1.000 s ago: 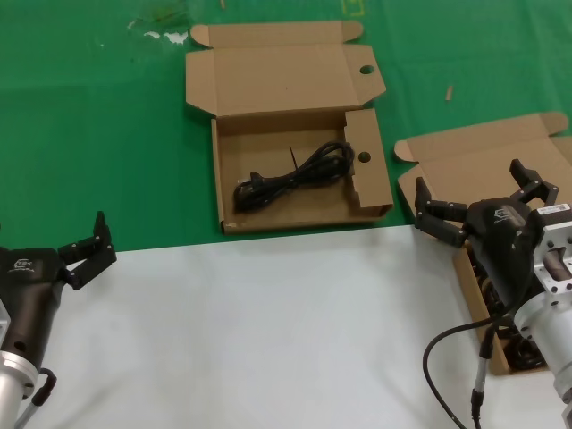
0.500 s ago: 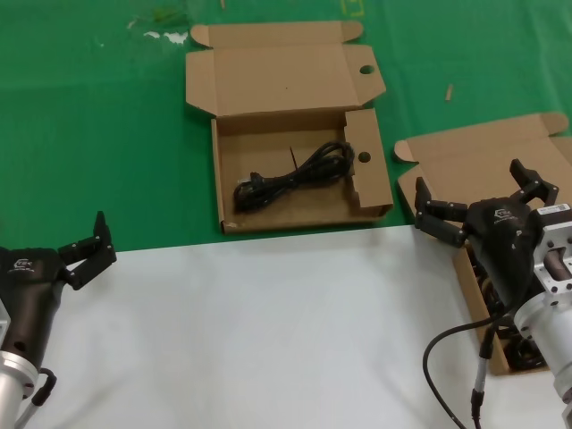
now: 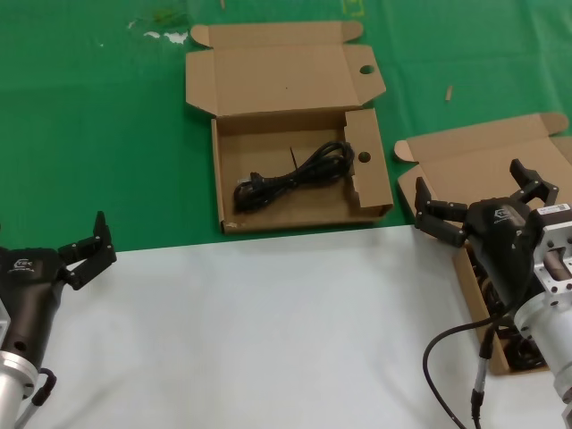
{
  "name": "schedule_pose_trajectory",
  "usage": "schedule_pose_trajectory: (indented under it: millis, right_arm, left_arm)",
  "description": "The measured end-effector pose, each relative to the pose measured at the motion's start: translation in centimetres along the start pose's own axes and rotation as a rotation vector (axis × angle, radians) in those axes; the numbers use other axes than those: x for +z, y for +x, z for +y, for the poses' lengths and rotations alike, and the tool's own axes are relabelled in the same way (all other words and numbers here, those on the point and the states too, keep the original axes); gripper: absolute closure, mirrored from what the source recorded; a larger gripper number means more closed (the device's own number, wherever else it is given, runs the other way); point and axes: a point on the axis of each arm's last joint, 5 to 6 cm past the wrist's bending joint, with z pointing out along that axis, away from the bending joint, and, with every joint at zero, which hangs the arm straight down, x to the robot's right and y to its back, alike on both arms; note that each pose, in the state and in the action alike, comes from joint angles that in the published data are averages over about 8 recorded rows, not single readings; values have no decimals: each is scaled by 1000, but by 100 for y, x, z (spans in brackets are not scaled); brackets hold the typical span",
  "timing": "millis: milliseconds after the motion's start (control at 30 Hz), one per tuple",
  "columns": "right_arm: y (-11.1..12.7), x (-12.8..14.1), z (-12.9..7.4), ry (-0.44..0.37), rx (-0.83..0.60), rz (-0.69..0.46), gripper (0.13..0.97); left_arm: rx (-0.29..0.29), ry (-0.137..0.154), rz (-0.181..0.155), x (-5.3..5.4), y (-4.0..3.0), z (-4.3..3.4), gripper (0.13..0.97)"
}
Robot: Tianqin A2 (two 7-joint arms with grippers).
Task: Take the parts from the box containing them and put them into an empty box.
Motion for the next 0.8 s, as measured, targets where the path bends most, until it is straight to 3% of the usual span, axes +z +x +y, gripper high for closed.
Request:
schedule_pose_trajectory:
  millis: [800]
  right_arm:
    - [0,0,0,0,0,0,130]
  left_arm:
    - [0,0,0,0,0,0,132]
